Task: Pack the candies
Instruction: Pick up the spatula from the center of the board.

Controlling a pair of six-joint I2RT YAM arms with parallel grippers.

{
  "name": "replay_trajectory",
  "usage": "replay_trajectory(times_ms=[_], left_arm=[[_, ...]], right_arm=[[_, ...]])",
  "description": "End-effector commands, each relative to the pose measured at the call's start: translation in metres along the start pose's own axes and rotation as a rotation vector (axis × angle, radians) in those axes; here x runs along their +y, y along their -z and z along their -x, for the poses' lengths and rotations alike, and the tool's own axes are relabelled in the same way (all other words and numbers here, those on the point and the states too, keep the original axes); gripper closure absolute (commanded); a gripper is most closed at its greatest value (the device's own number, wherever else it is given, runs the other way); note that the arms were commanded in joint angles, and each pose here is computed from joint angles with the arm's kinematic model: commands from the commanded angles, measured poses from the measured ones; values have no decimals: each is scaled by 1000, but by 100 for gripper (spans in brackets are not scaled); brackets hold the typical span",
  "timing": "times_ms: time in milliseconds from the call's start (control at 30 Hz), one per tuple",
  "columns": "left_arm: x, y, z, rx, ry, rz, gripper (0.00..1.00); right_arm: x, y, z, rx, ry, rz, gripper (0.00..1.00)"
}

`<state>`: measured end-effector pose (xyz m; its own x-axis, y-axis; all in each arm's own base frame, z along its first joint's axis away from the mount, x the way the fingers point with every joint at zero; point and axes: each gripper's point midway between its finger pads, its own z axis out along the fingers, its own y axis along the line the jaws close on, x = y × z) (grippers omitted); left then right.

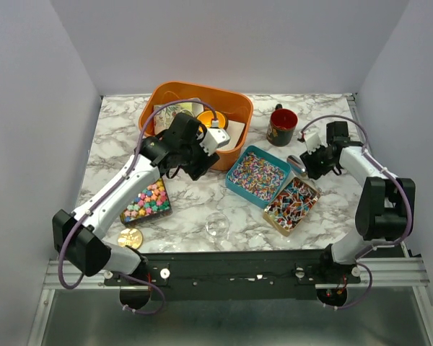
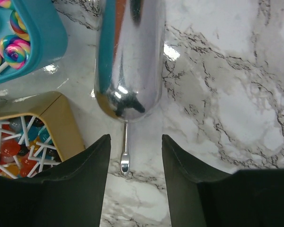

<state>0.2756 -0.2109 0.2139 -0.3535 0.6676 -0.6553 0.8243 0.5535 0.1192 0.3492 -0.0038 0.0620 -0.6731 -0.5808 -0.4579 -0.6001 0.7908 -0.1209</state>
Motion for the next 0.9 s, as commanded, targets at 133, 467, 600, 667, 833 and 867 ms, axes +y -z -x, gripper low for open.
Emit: replay_trajectory(times_ms=[133,467,600,667,833,867], left_arm=[[31,-12,18,-7,30,58,36],[38,-17,20,7,34,58,36],[36,-17,28,-21,27,37,36],[34,-18,30,-36,17,25,36],[26,-15,58,-195,-67,-27,36],[21,-11,56,-239,-90,-35,36]], right_arm=[[5,-26,-7,19,92,80,48],[7,-40,-32,72,92,112,68],[10,-40,-37,81,90,115,92],[8,-39,-39,88,97,105,99],[-22,8,-10,-3,48,28,99],[-18,21,-10,8,24,49,99]])
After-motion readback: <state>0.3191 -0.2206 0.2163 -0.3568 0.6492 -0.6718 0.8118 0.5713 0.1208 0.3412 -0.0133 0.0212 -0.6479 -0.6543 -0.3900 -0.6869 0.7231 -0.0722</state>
